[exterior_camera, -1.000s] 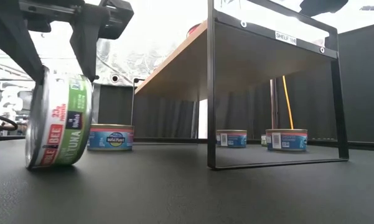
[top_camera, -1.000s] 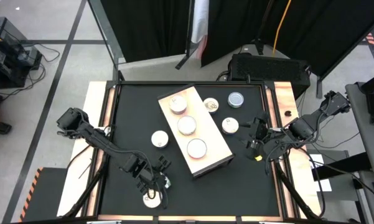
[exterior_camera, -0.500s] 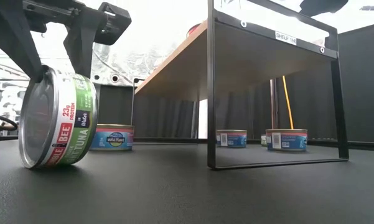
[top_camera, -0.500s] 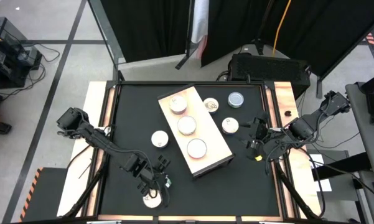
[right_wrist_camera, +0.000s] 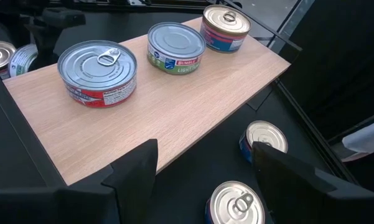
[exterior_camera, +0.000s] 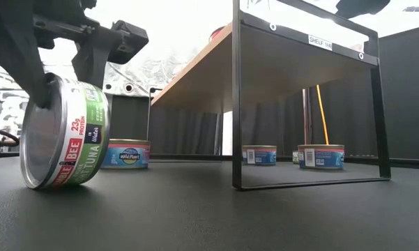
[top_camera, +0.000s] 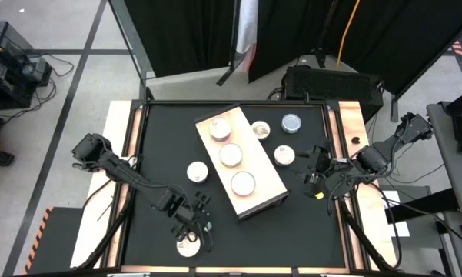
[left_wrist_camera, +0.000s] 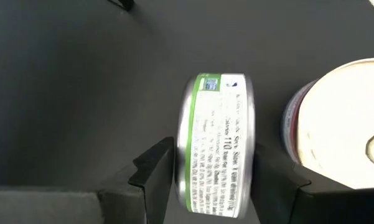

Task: Stack canned seafood by type on shelf
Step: Stack the green tuna can on top of the green tuna can on the shelf, then stack the blue pink tuna can on top of the blue pink tuna can on the shelf

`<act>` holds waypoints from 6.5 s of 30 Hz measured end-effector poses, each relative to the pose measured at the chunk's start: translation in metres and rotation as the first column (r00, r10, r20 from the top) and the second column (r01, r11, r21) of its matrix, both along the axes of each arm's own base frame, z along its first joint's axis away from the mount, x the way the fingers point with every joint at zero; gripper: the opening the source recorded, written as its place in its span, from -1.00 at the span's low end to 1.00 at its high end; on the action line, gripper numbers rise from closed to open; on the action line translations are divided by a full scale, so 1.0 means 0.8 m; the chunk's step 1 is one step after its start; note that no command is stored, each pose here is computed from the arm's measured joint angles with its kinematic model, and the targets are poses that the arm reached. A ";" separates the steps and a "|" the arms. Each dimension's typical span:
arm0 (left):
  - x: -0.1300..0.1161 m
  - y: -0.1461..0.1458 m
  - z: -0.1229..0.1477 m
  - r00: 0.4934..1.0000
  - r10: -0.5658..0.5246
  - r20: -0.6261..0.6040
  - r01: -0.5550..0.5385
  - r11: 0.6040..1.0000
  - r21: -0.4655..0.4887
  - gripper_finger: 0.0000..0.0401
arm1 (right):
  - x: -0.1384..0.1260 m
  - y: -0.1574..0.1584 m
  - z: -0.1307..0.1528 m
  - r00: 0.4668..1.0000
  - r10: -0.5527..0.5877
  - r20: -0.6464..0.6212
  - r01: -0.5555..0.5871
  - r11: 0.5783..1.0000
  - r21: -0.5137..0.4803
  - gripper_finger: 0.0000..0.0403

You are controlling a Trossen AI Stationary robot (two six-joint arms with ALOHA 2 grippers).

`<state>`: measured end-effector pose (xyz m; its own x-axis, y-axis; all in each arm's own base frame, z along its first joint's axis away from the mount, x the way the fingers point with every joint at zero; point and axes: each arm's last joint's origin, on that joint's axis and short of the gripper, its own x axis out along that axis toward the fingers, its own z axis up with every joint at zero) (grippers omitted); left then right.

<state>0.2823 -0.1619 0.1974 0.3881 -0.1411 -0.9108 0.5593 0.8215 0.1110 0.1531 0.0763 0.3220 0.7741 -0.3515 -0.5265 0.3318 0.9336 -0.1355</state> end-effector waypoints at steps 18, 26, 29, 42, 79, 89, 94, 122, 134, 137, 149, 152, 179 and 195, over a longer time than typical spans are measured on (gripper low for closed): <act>0.004 0.006 0.000 0.999 0.023 -0.028 -0.024 0.998 -0.058 -0.28 | 0.000 0.001 0.000 1.000 0.016 -0.010 -0.016 1.000 0.010 0.26; 0.007 0.005 0.046 0.993 0.102 0.056 -0.093 0.987 -0.133 -0.28 | 0.000 0.001 0.000 1.000 0.024 -0.015 -0.024 1.000 -0.002 0.26; 0.002 0.010 0.088 0.982 0.138 0.128 -0.114 0.978 -0.176 -0.28 | 0.000 0.001 0.000 0.999 0.028 -0.018 -0.029 1.000 -0.009 0.26; -0.024 0.119 0.273 0.405 0.726 0.556 -0.470 0.686 -0.555 -0.26 | 0.010 0.004 0.013 0.995 0.027 0.101 -0.020 0.997 -0.068 0.26; 0.055 0.200 0.181 0.087 0.994 -0.062 -0.703 0.017 -0.711 -0.23 | -0.027 -0.016 0.010 0.989 0.129 -0.073 -0.136 0.986 -0.096 0.26; 0.059 0.200 0.167 0.086 0.994 -0.068 -0.752 0.020 -0.659 -0.23 | -0.027 -0.015 0.009 0.986 0.147 -0.083 -0.154 0.985 -0.079 0.26; 0.058 0.199 0.169 0.100 0.991 -0.084 -0.748 0.020 -0.663 -0.23 | -0.027 -0.015 0.009 0.986 0.147 -0.083 -0.154 0.985 -0.079 0.26; 0.048 0.203 0.159 0.045 0.994 -0.104 -0.816 -0.023 -0.578 0.05 | -0.027 -0.015 0.009 0.986 0.147 -0.082 -0.153 0.985 -0.079 0.26; 0.047 0.202 0.157 0.058 0.990 -0.130 -0.824 -0.026 -0.566 0.05 | -0.027 -0.015 0.009 0.986 0.147 -0.082 -0.153 0.985 -0.079 0.26; 0.047 0.202 0.157 0.065 0.989 -0.133 -0.824 -0.022 -0.566 0.08 | -0.027 -0.015 0.009 0.986 0.147 -0.082 -0.154 0.985 -0.079 0.26; 0.046 0.201 0.159 0.074 0.987 -0.146 -0.821 -0.022 -0.570 0.33 | -0.027 -0.016 0.008 0.985 0.147 -0.090 -0.155 0.984 -0.083 0.26; 0.040 0.204 0.168 0.071 0.987 -0.144 -0.815 -0.026 -0.579 0.33 | -0.028 -0.016 0.008 0.985 0.147 -0.090 -0.154 0.985 -0.083 0.26; -0.030 0.062 0.130 0.148 0.814 0.562 -0.843 0.401 -0.358 0.33 | -0.033 -0.047 0.004 0.981 -0.185 -0.051 0.186 0.983 0.004 0.19; -0.030 0.089 0.131 0.177 0.727 0.663 -0.896 0.398 -0.197 0.33 | 0.004 -0.110 -0.091 0.880 -0.364 -0.304 0.391 0.920 0.033 -0.27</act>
